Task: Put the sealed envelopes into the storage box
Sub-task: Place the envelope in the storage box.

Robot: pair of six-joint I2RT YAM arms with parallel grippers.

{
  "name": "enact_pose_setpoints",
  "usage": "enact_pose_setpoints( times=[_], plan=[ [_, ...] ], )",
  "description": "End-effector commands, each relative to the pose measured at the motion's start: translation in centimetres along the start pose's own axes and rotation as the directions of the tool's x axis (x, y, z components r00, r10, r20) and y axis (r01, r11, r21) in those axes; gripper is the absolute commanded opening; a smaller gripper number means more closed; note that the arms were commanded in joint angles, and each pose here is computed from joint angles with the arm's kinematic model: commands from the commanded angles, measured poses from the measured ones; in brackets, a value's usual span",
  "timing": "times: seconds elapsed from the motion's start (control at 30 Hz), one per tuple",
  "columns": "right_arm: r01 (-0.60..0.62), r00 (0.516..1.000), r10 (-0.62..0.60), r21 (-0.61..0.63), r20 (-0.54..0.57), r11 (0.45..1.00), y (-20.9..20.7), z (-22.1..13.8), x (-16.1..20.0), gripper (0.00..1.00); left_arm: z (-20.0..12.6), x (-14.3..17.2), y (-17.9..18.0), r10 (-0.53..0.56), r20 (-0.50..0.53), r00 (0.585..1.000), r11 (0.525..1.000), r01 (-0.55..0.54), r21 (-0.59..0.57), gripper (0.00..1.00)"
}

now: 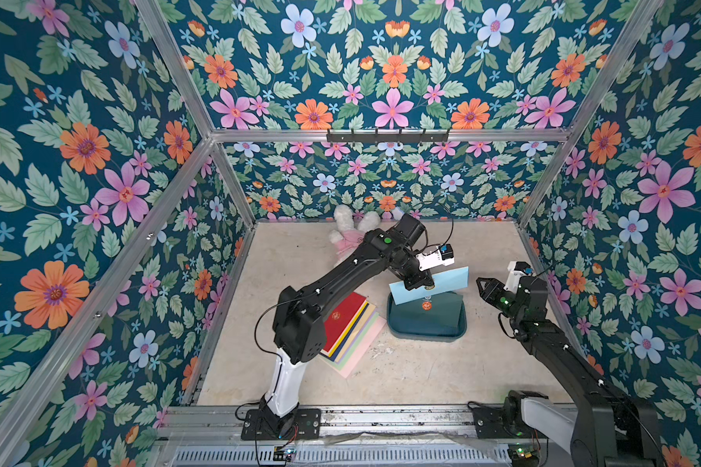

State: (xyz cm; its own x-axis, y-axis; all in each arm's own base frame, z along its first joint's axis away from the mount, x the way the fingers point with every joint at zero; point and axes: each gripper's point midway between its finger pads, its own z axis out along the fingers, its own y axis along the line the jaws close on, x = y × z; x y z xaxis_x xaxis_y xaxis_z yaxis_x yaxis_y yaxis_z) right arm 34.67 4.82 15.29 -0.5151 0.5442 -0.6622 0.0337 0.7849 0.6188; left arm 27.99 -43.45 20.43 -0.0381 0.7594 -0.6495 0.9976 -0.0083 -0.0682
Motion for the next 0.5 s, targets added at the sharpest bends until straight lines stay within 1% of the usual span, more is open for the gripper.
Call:
enact_pose_setpoints(
  times=[0.0, 0.07, 0.17, 0.33, 0.47],
  plan=[
    [0.002, 1.0, -0.003, 0.022, 0.022, 1.0, -0.3, 0.0, -0.7, 0.43, 1.7, 2.5, -1.2, 0.073, -0.131, 0.989, 0.995, -0.063, 0.078, 0.0],
    [0.001, 1.0, -0.001, 0.024, 0.021, 1.0, -0.4, 0.0, -0.7, 0.43, 2.8, 3.4, -1.4, 0.096, -0.168, 0.981, 0.991, -0.079, 0.109, 0.0],
    [-0.002, 1.0, 0.002, 0.025, 0.014, 1.0, -0.5, 0.0, -0.5, 0.43, 4.1, 3.9, -1.4, 0.141, -0.179, 0.974, 0.984, -0.118, 0.134, 0.0],
    [-0.001, 1.0, 0.001, 0.028, 0.011, 1.0, -0.6, 0.1, -0.4, 0.43, 5.4, 5.0, -0.6, 0.168, -0.222, 0.961, 0.981, -0.142, 0.129, 0.0],
    [-0.005, 1.0, 0.005, 0.029, 0.006, 1.0, -0.7, 0.2, -0.3, 0.43, 6.2, 5.4, -0.5, 0.173, -0.226, 0.959, 0.98, -0.145, 0.137, 0.0]
  ],
)
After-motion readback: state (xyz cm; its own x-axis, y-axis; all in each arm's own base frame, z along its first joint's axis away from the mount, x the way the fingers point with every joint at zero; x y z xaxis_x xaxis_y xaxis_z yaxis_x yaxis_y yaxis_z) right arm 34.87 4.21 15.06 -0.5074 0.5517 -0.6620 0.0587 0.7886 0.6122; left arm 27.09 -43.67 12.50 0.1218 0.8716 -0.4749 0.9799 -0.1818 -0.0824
